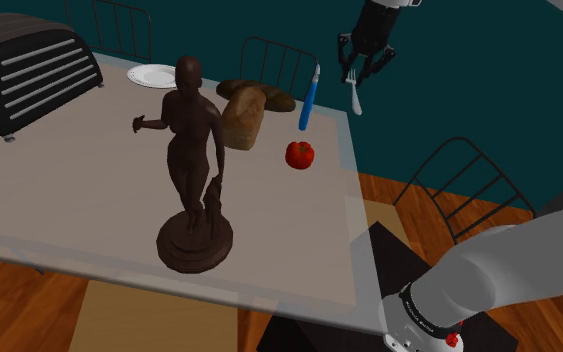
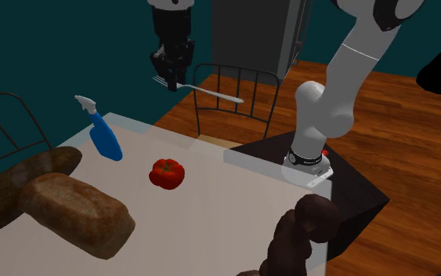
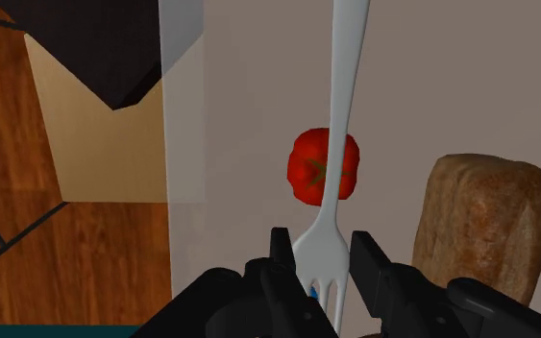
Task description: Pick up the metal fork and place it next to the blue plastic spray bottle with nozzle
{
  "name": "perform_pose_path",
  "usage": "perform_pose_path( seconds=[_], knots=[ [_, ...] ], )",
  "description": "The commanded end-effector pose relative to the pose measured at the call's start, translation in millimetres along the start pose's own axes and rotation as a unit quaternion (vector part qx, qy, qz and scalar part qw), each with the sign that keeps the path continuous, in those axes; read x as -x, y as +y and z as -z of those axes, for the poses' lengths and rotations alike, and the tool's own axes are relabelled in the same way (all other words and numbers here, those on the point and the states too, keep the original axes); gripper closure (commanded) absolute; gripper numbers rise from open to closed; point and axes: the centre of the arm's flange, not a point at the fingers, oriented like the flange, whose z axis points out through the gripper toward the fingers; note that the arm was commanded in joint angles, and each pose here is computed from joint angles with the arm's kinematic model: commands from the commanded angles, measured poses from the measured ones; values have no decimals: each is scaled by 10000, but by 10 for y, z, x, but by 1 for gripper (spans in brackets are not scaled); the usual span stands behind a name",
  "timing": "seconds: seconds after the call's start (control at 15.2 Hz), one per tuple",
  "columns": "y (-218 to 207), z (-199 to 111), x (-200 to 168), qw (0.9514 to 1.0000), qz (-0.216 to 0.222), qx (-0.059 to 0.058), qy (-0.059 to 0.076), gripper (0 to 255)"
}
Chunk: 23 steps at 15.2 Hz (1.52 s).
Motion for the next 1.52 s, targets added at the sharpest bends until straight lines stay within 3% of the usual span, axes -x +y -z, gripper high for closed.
perform_pose_path(
  seconds=[0.0,0.99,1.45],
  knots=[
    [78,-36,-254,10000,7,1,4,255],
    [692,-138,-2115,10000,7,1,4,255],
    [699,-507,-2092,10000,7,1,4,255]
  ],
)
